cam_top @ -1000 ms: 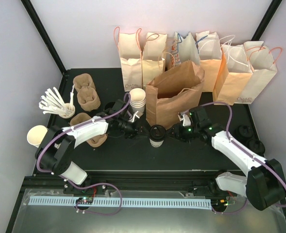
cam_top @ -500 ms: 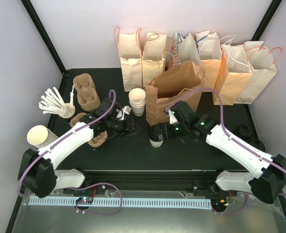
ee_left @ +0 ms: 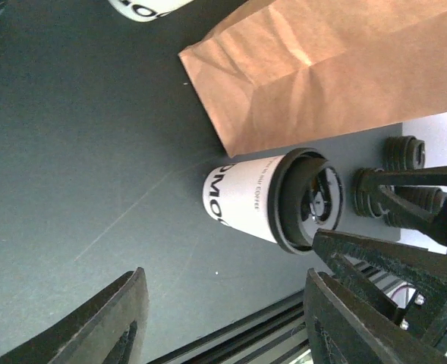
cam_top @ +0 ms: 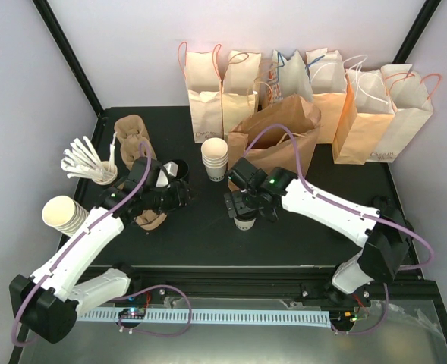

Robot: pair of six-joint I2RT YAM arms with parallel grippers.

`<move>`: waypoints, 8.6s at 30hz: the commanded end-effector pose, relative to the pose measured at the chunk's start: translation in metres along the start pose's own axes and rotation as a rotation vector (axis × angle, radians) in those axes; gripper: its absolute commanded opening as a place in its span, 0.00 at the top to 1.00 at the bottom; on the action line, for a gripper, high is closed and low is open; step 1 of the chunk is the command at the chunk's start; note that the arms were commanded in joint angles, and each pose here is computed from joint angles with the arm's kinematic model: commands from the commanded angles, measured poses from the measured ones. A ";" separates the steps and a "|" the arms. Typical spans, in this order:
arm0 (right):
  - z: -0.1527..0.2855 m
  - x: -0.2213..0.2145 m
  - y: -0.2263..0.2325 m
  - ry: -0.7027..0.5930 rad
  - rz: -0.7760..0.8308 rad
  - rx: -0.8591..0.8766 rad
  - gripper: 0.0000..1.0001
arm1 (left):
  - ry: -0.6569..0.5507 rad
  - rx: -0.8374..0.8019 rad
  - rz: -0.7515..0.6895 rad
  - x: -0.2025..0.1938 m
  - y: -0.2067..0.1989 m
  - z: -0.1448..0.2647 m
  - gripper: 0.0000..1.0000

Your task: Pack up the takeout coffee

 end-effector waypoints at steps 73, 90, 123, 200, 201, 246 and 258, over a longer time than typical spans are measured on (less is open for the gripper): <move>0.309 0.063 -0.075 -0.974 -0.055 -0.212 0.48 | -0.117 -0.056 -0.252 0.104 -0.125 -0.006 0.01; 0.302 0.047 -0.086 -0.998 -0.101 -0.164 0.48 | 0.098 0.232 -0.211 0.114 -0.153 -0.066 0.16; 0.243 0.024 -0.044 -0.428 0.020 0.113 0.50 | 0.353 -0.048 -0.360 0.010 -0.152 0.004 0.94; 0.145 -0.066 0.030 -0.217 0.626 -0.054 0.51 | 0.132 0.295 -0.627 0.032 -0.128 0.031 0.98; 0.144 -0.068 0.031 -0.217 0.642 -0.064 0.51 | 0.111 0.287 -0.639 0.032 -0.130 0.036 0.98; 0.063 -0.093 0.013 -0.144 0.710 -0.316 0.54 | 0.069 0.094 -0.713 0.005 -0.134 0.046 0.99; 0.047 -0.093 0.007 -0.150 0.685 -0.379 0.55 | 0.099 0.098 -0.709 0.002 -0.132 0.046 0.98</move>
Point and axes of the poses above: each gripper's point midway between its finger pads, its own z axis back along the fingers, its own y axis along the line the jaws close on, x = y × z, the point moved 7 cm from there along z, back along the fingers, and after that the axes turned 7 degrees about -z, right-handed, at the moved point
